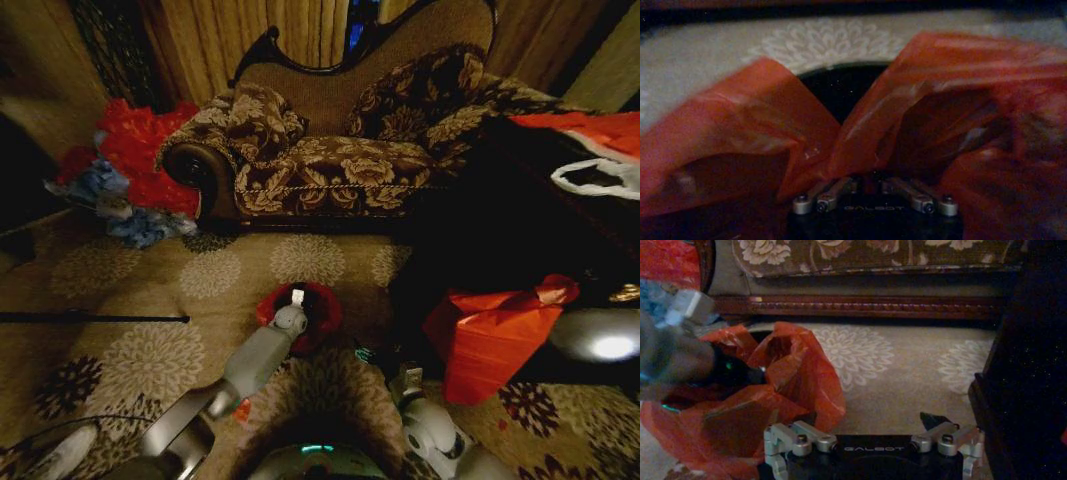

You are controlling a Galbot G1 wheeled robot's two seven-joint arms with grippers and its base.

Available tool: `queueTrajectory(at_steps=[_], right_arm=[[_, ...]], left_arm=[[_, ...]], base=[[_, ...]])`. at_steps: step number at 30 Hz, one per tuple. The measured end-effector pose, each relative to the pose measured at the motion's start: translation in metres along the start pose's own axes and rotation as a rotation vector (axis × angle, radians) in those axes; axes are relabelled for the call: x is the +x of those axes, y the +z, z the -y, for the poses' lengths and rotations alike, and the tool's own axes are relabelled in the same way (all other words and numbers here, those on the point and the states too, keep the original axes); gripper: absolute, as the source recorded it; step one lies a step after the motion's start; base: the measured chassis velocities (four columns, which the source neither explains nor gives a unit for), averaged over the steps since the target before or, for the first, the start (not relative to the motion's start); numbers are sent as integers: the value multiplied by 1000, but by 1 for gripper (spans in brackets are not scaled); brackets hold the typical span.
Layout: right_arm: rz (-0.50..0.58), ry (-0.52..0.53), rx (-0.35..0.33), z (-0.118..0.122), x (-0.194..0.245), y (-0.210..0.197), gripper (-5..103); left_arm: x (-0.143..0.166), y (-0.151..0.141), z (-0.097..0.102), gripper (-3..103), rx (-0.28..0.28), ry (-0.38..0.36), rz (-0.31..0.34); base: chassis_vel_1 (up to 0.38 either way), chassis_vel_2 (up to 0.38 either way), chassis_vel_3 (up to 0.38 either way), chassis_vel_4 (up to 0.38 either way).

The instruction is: Place a garbage bag over the trash bin.

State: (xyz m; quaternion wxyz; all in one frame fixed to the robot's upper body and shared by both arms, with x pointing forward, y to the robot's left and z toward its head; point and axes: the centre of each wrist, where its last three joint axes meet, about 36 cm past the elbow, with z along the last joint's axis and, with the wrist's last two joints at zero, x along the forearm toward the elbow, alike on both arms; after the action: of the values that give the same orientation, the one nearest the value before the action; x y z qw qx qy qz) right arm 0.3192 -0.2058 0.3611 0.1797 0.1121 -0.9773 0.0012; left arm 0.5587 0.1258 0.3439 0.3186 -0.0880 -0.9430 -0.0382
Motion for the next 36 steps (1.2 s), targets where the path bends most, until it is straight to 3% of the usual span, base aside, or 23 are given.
queueTrajectory(at_steps=[5,7,8,9,12,13,15,16,19,20,23,29,31,33,34,36], right_arm=[[0,-7,-2,-3,0,0,100],[1,-10,-1,-4,-1,-1,100],[1,-10,-1,-4,-1,-1,100],[1,-10,-1,-4,-1,-1,100],[3,-13,-1,-5,0,-2,100],[3,-13,-1,-5,0,-2,100],[1,-13,0,-6,2,-1,100],[1,-13,0,-6,2,-1,100],[2,-9,5,-6,4,-1,100],[2,-9,5,-6,4,-1,100],[4,-10,6,-7,4,-1,100],[4,-15,-2,-13,5,1,100],[3,-14,-3,-14,6,3,100],[3,-14,-2,-14,6,3,100],[2,-12,-2,-14,7,3,100],[3,-7,0,-13,7,3,100]], left_arm=[[26,-2,-8,31,-29,37,73],[41,1,-13,42,-106,61,132],[48,3,-16,42,-164,62,167],[48,3,-16,42,-164,62,167],[64,12,-30,58,-367,27,237],[64,12,-30,58,-367,27,237],[77,18,-42,69,-468,20,269],[77,18,-42,69,-468,20,269],[90,22,-57,85,-538,36,316],[90,22,-57,85,-538,36,316],[93,17,-64,98,-565,56,354],[76,4,-69,103,-586,78,391],[66,-1,-65,96,-579,81,395],[65,-1,-64,96,-578,82,396],[61,-2,-60,89,-576,85,396],[60,-2,-56,85,-580,84,395]], base=[[0,0,0,0],[0,0,0,0],[0,0,0,0],[0,0,0,0],[0,0,0,0],[0,0,0,0],[0,0,0,0],[0,0,0,0],[0,0,0,0],[0,0,0,0],[0,0,0,0],[0,0,0,0],[0,0,0,0],[0,0,0,0],[0,0,0,0],[0,0,0,0]])
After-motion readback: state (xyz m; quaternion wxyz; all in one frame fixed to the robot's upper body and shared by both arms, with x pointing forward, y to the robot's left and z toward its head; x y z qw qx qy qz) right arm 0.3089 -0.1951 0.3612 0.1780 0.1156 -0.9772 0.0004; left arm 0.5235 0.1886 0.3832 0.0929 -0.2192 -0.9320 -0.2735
